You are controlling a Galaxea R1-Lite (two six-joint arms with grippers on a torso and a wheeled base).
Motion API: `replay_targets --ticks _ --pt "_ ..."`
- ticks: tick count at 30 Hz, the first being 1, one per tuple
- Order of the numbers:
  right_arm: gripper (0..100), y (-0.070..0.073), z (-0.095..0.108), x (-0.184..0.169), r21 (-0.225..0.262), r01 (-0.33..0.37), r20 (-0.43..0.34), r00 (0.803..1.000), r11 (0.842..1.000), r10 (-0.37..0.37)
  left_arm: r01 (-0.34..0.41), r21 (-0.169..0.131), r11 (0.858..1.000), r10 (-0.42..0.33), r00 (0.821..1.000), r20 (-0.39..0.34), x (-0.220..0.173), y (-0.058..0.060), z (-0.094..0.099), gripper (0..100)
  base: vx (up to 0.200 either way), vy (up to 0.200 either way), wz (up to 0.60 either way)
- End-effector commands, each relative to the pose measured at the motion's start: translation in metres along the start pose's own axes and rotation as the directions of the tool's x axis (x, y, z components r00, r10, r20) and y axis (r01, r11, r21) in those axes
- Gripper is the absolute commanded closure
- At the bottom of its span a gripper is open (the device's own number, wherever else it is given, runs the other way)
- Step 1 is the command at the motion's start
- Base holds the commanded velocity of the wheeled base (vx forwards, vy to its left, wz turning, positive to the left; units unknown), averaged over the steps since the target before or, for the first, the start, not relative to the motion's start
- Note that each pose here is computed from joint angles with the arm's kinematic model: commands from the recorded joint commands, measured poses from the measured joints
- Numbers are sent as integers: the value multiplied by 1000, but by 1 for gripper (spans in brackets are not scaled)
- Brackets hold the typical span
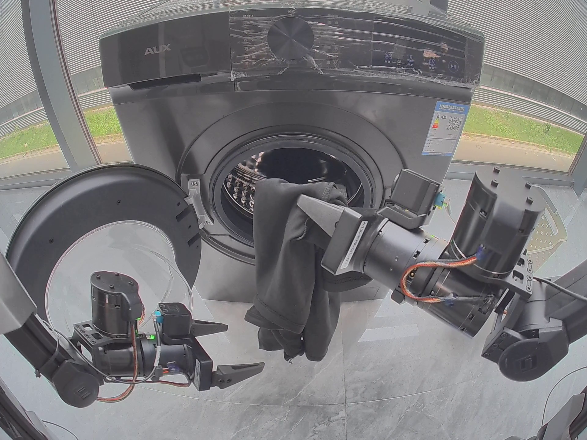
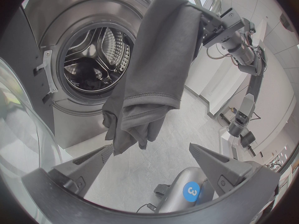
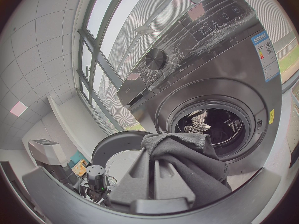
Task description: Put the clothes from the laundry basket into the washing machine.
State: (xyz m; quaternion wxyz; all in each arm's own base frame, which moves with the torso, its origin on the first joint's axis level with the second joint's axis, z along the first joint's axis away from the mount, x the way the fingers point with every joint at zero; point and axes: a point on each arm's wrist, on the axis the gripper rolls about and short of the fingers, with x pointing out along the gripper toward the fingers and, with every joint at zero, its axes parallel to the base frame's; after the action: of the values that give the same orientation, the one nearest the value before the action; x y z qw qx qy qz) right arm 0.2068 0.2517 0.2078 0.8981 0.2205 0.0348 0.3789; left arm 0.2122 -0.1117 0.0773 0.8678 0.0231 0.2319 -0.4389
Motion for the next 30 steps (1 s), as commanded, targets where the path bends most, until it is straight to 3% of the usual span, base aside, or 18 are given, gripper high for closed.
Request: replay_targets --ticks 1,12,21,25,30 --pt "100 2 1 -1 1 -6 4 1000 1000 6 -1 -15 1000 0 1000 -29 22 10 -8 0 0 0 0" --pt "100 6 1 -3 4 -25 14 1000 1000 25 -11 -26 1000 14 995 99 60 28 -6 0 0 0 0" --pt "100 8 0 -3 6 -34 20 999 999 34 -11 1 1000 11 986 165 83 37 -13 0 0 0 0" --pt "100 8 -1 -3 6 -33 17 999 999 33 -34 15 999 30 969 246 91 41 -6 0 0 0 0" --pt "100 7 -2 -3 5 -32 14 999 999 32 -43 22 999 36 962 269 91 41 0 0 0 0 0"
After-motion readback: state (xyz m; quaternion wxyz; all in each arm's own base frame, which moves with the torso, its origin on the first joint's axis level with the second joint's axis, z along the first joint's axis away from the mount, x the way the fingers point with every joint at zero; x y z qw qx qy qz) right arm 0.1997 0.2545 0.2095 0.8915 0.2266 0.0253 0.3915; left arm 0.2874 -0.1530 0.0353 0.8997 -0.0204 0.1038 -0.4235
